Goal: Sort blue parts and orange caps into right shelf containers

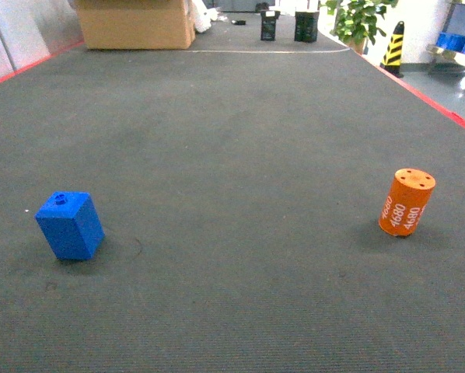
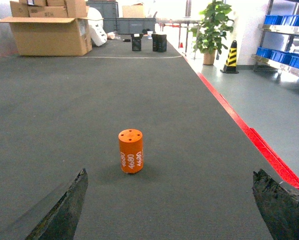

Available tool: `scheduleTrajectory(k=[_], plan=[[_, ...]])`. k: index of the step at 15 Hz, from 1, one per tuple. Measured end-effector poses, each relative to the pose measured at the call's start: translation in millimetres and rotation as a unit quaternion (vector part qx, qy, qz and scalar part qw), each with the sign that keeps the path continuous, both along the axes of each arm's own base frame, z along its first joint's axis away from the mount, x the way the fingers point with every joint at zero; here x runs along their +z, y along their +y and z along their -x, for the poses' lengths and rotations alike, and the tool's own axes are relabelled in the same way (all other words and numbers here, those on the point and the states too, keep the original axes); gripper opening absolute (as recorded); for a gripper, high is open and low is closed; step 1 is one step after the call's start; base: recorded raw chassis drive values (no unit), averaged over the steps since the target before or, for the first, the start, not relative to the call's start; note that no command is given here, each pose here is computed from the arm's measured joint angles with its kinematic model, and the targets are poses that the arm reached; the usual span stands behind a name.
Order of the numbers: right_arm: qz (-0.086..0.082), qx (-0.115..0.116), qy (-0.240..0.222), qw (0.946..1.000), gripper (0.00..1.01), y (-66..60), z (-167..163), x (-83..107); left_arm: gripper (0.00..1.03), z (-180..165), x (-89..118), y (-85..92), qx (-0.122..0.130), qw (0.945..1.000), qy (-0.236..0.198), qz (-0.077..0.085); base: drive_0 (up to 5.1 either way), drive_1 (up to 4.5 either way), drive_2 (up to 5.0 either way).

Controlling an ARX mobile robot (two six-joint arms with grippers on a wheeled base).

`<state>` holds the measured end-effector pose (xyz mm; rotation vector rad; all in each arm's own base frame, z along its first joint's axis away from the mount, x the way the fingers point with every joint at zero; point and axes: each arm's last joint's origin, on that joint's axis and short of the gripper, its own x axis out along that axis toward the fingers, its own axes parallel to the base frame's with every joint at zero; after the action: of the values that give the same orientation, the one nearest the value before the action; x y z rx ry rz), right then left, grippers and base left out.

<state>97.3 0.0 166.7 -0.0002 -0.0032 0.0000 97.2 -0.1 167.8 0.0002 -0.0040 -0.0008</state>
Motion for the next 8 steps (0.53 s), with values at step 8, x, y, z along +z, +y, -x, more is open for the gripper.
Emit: scheduleTrajectory(k=[8], plan=[[0.000, 0.000, 0.000, 1.0000, 0.98, 0.0, 0.0, 0.0, 0.98, 0.0, 0.1, 0.0, 0.000, 1.0000, 0.000, 0.000, 0.0, 0.00, 0.0]])
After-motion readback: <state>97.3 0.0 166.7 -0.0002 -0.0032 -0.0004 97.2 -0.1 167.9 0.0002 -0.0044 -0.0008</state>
